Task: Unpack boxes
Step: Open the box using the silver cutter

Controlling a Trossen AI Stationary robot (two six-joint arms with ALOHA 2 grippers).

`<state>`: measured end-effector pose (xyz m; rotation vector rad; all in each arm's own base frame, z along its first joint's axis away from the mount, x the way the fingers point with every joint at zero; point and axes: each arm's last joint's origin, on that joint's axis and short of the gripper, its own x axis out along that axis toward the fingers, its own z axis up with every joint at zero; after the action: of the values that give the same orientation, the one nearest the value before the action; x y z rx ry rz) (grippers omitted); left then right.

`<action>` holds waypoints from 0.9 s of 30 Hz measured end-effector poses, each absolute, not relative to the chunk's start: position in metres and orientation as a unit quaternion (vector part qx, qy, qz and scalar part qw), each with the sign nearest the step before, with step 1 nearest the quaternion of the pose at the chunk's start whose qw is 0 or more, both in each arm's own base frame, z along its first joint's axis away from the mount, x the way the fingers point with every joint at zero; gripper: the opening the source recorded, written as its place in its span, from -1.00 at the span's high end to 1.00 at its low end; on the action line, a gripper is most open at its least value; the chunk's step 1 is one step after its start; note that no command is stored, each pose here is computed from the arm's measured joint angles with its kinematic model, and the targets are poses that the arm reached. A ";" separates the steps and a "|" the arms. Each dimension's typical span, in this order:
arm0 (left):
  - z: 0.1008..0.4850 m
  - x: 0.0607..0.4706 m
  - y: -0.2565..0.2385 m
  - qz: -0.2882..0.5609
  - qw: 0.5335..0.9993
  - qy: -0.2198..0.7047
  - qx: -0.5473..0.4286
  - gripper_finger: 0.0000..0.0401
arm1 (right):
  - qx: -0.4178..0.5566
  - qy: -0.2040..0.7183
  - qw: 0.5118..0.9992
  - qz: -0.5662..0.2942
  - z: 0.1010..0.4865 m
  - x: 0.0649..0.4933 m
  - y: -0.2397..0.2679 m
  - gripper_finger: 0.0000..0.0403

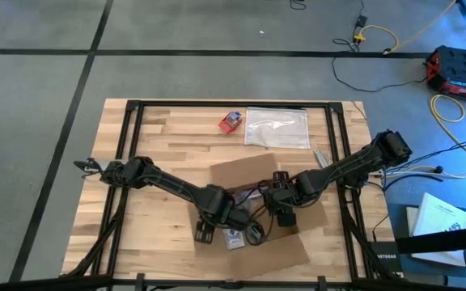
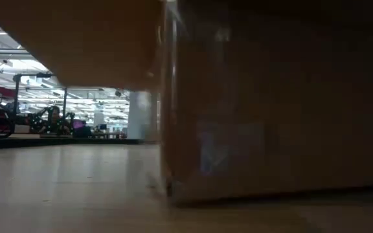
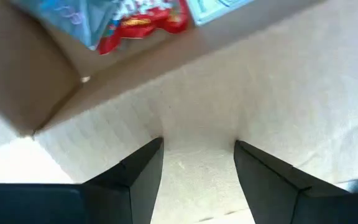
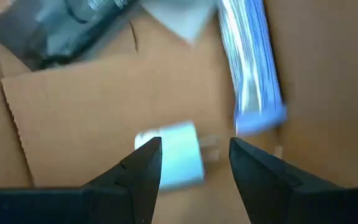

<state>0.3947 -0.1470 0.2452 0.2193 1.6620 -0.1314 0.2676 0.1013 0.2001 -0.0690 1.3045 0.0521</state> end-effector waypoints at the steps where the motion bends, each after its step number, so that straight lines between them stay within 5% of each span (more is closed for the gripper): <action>1: 0.245 0.396 -0.145 -0.051 0.672 0.728 0.123 0.07 | -0.032 0.606 0.794 0.024 0.200 0.268 0.101 0.13; 10: 0.246 0.419 -0.146 -0.028 0.736 0.621 0.269 0.07 | -0.025 0.611 0.790 0.028 0.189 0.263 0.100 0.13; 18: 0.247 0.429 -0.140 0.019 0.769 0.589 0.249 0.07 | -0.057 0.579 0.811 0.063 0.185 0.263 0.113 0.13; 27: 0.203 0.421 -0.132 0.125 0.762 0.611 0.172 0.07 | -0.087 0.553 0.824 0.090 0.187 0.263 0.125 0.13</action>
<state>0.4207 -0.1316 0.2027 0.3747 1.3296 0.2727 0.2628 0.1245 0.1870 -0.1843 1.1757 0.1913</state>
